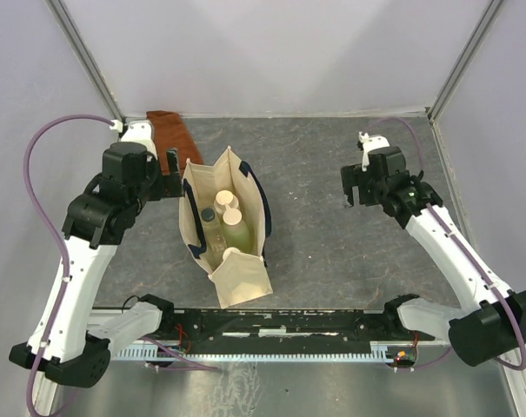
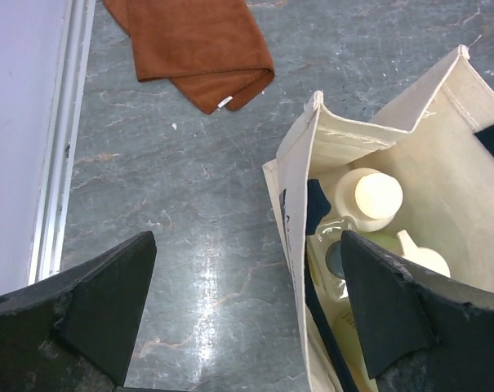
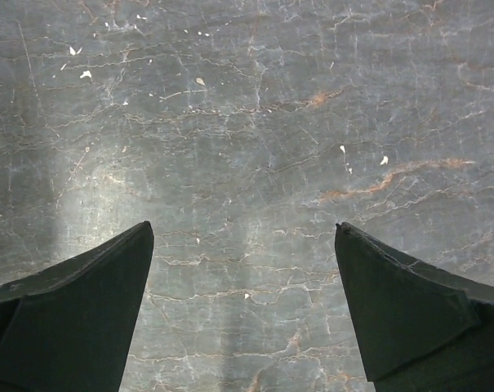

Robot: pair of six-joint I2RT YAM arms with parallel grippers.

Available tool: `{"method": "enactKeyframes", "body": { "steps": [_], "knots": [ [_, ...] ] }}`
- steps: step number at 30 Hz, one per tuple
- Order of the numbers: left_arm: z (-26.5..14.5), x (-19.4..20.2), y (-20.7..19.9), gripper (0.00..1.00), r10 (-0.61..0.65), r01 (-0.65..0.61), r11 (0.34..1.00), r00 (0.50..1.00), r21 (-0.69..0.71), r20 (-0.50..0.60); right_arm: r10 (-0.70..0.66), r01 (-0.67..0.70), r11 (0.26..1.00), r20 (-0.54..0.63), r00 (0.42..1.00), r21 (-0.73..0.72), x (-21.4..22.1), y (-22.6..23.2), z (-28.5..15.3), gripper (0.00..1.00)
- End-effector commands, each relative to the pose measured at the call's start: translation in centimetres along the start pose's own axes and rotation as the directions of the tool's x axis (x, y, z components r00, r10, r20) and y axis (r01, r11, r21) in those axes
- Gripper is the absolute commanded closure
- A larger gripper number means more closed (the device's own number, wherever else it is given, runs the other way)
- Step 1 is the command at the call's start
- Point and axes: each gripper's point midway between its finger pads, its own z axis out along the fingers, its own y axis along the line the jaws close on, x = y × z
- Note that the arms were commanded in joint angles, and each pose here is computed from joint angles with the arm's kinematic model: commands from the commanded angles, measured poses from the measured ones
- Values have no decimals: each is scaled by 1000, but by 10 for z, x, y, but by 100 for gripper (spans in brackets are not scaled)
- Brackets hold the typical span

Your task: Place the personal care products into the canvas bag

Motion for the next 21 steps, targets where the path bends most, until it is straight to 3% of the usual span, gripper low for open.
{"method": "enactKeyframes", "body": {
  "steps": [1,10,21],
  "knots": [
    [3,-26,1,0,27,-27,1000,995,-7,91,42,-39,995,22,999,-92,-3,-1,9,0],
    [3,-42,-26,0,-43,14,989,979,147,199,121,-121,989,-13,993,-83,18,-20,15,0],
    [6,-40,-34,0,-46,14,984,984,180,175,139,-140,987,-13,990,-80,19,-23,15,0]
  ]
}}
